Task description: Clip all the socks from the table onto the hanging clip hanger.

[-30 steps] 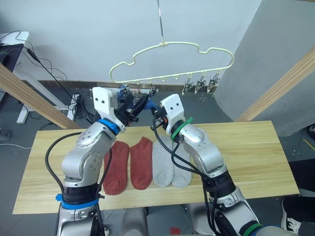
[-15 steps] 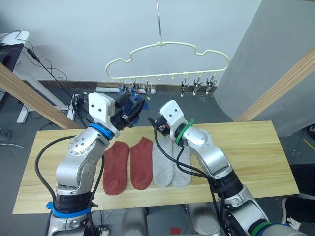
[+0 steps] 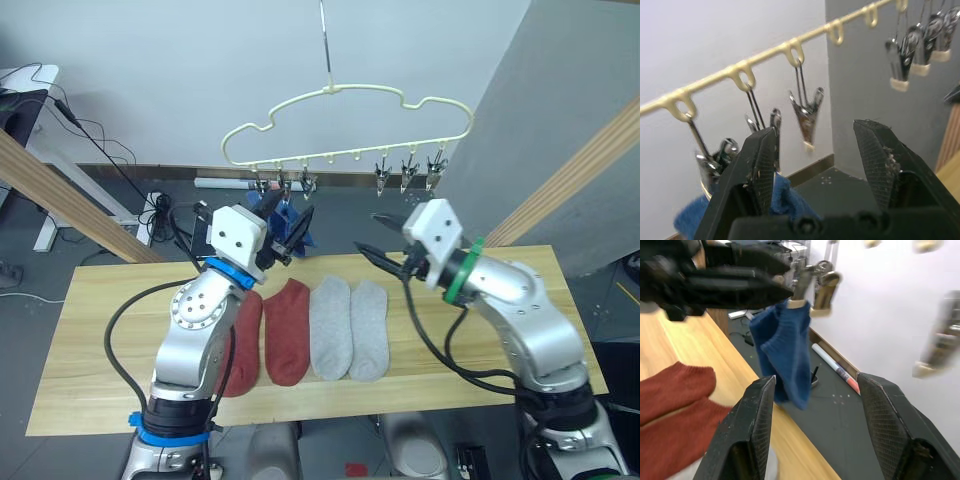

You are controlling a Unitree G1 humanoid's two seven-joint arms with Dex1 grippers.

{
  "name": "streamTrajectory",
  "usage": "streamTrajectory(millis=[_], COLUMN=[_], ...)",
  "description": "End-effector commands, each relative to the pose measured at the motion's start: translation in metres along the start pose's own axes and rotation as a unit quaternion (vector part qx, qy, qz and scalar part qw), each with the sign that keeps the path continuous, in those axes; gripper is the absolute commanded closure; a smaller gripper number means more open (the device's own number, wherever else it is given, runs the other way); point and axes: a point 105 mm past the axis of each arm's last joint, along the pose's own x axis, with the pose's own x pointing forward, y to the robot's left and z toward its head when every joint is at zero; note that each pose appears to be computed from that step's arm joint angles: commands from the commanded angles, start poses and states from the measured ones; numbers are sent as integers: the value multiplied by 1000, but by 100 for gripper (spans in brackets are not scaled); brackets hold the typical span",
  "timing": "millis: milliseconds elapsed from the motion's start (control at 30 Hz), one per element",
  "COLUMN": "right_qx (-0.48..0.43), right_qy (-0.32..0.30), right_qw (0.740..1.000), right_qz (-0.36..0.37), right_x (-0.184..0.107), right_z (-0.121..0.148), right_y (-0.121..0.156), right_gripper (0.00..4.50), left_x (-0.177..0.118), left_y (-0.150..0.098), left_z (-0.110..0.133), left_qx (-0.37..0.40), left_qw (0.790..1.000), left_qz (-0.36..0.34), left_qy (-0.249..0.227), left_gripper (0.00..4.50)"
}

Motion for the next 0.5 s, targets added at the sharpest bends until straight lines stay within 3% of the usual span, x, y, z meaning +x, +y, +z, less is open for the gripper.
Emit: streamTrajectory(millis=[33,133,300,500], right_qx=[4,8,10,4], right_qy=[-20,-10,-1,8], right_qw=[1000,1000,1000,1000], right_qz=[5,5,3,-3], right_x=[-12,-18,-22,-26], right_z=[14,13,12,11], right_y=[3,5,5,1], right_gripper=[183,179,178,178], left_x=[5,10,16,12], left_y=[-9,-11,-6,4], left_z=[5,3,4,10], left_qx=[2,-6,0,9], left_qw=[1000,999,999,995], left_qz=[-3,2,29,82], left_qy=[-25,-33,-42,-60], left_gripper=[176,194,327,327])
